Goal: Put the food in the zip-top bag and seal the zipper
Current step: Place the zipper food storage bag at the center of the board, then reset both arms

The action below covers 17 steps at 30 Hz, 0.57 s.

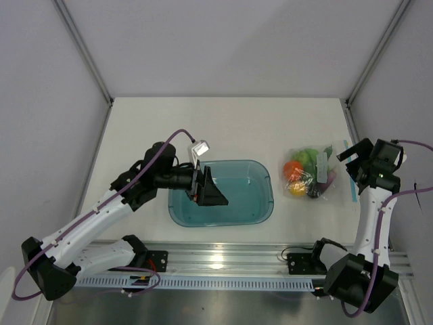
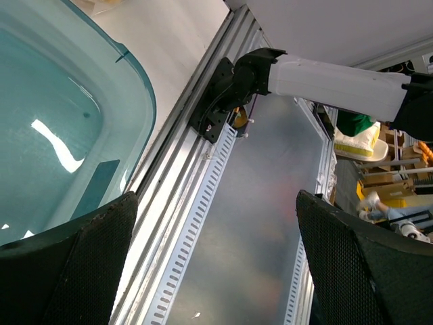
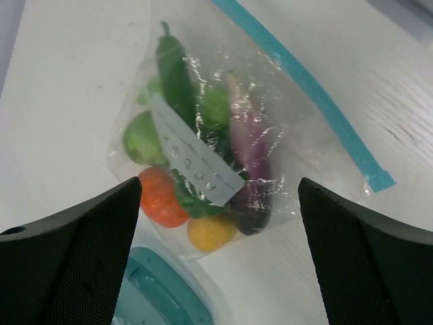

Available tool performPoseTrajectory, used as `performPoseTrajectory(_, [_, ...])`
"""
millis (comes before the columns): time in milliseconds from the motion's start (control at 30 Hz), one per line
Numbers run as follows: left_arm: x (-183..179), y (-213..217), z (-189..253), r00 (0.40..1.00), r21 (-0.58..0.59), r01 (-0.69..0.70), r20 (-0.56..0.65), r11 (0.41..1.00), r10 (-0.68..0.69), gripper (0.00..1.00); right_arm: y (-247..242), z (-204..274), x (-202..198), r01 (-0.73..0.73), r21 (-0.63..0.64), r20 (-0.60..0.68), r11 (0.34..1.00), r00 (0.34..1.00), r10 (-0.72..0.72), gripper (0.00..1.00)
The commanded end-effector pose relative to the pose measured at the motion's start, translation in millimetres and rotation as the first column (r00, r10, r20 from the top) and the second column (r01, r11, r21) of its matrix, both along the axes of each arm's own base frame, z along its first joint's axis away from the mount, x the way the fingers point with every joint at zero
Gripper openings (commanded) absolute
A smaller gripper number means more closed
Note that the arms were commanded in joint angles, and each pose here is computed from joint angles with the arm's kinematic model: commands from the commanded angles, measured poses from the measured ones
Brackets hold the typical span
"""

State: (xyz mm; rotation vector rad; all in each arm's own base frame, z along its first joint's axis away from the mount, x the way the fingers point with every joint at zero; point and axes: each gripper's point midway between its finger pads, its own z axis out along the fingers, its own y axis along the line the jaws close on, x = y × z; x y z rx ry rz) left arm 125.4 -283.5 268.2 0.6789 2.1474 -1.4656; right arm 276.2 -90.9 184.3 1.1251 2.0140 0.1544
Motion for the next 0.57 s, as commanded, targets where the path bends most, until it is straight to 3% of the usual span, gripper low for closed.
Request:
performPoseTrajectory(0, [11.8, 1.4, -0.1, 0.998, 0.003, -0.064, 0.015, 0.998, 0.064, 0.99, -3.6, 38.6, -8.4, -0.016, -0.132, -0.007, 0.991, 1.0, 0.016, 0.99])
performPoseTrajectory(300, [40.4, 16.3, -13.6, 0.967, 0.062, -0.252, -0.005, 0.966, 0.253, 0.99, 70.0, 33.7, -25.0, -0.242, -0.246, -0.115, 0.938, 0.969, 0.22, 1.0])
performPoseTrajectory(533, [59.1, 24.1, -14.0, 0.944, -0.02, -0.321, -0.092, 0.947, 0.318, 0.99, 90.2, 13.8, -42.1, -0.318, -0.228, -0.113, 0.92, 0.948, 0.299, 0.99])
